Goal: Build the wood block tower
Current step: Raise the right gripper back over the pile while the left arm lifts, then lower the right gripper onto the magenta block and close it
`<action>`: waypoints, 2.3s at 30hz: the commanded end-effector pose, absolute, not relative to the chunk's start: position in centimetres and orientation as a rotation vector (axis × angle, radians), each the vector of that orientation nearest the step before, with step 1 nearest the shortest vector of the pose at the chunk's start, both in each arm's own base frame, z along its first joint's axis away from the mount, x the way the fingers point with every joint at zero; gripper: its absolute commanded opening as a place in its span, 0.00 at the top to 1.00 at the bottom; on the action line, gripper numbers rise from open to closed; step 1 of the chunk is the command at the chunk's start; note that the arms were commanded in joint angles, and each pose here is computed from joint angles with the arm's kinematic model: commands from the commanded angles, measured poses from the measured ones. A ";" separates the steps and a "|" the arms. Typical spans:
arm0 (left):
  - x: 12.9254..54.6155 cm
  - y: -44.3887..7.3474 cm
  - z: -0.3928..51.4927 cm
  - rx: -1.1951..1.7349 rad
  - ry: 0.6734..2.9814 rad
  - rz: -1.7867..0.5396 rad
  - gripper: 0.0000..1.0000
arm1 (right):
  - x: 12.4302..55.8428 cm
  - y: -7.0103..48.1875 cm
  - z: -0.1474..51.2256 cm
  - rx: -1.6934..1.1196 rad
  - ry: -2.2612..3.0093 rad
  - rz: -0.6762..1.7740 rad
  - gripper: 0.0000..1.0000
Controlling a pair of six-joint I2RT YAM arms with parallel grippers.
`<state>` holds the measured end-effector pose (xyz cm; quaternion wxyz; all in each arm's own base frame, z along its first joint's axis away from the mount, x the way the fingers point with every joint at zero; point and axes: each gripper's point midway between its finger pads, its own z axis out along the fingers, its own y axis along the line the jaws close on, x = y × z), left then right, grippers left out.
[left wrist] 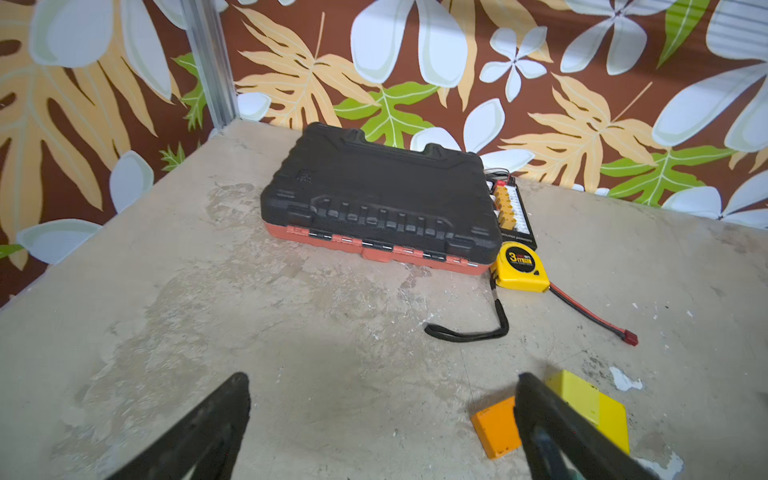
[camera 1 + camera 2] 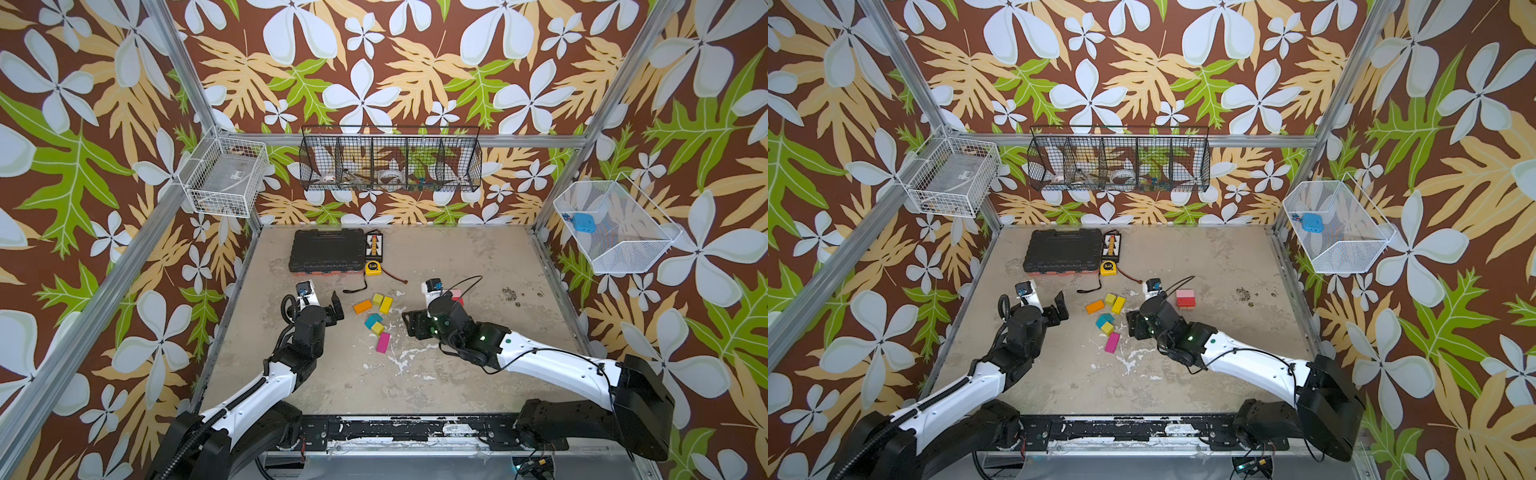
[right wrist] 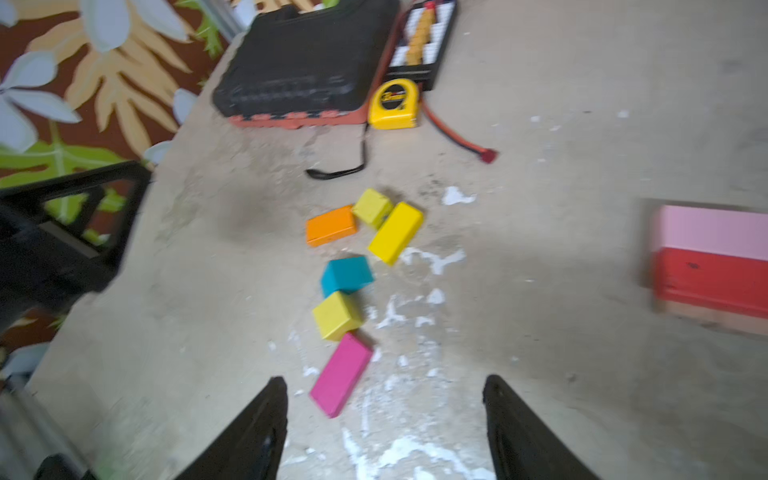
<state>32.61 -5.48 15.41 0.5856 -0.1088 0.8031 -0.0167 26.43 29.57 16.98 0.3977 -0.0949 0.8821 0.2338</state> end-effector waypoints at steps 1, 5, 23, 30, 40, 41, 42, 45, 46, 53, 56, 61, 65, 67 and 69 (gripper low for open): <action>33.4 -7.4 15.7 -0.191 1.908 -0.124 0.00 | 24.7 31.0 17.0 -0.299 2.260 0.534 0.27; 32.7 -13.8 18.0 -0.120 2.034 -0.576 0.00 | 21.5 32.8 17.1 -0.419 2.322 0.570 0.29; 29.8 -11.2 25.6 -0.236 1.639 -0.723 0.00 | 25.2 29.4 19.6 -0.317 2.112 0.338 0.23; 30.6 -13.0 25.5 -0.183 1.659 -0.793 0.00 | 25.5 33.4 14.2 -0.496 2.253 0.268 0.31; 31.8 -12.6 23.5 -0.217 1.716 -0.719 0.00 | 24.2 35.4 7.3 -0.602 2.433 0.258 0.30; 31.9 -12.3 23.5 -0.226 1.714 -0.709 0.00 | 24.2 35.5 6.8 -0.609 2.445 0.243 0.30; 31.8 -12.2 23.4 -0.231 1.714 -0.703 0.00 | 24.2 35.5 6.5 -0.612 2.453 0.232 0.30; 31.8 -12.3 23.4 -0.227 1.708 -0.711 0.00 | 24.3 35.8 5.4 -0.625 2.482 0.204 0.30; 31.7 -12.5 23.5 -0.220 1.706 -0.720 0.00 | 24.3 35.8 5.0 -0.630 2.494 0.191 0.30; 32.1 -12.5 22.8 -0.223 1.735 -0.697 0.00 | 24.6 35.7 2.3 -0.657 2.552 0.067 0.33; 32.0 -12.3 22.8 -0.221 1.733 -0.691 0.00 | 24.7 35.1 2.0 -0.640 2.560 0.031 0.34; 31.9 -12.2 22.9 -0.219 1.733 -0.679 0.00 | 25.2 33.6 2.1 -0.585 2.566 0.001 0.36; 31.8 -12.1 22.7 -0.222 1.738 -0.674 0.00 | 25.4 33.0 2.2 -0.547 2.575 0.014 0.38; 31.8 -12.1 22.7 -0.220 1.737 -0.676 0.00 | 25.4 33.1 2.5 -0.542 2.570 0.032 0.38; 31.8 -12.2 22.7 -0.220 1.737 -0.677 0.00 | 25.3 33.2 2.6 -0.546 2.566 0.051 0.38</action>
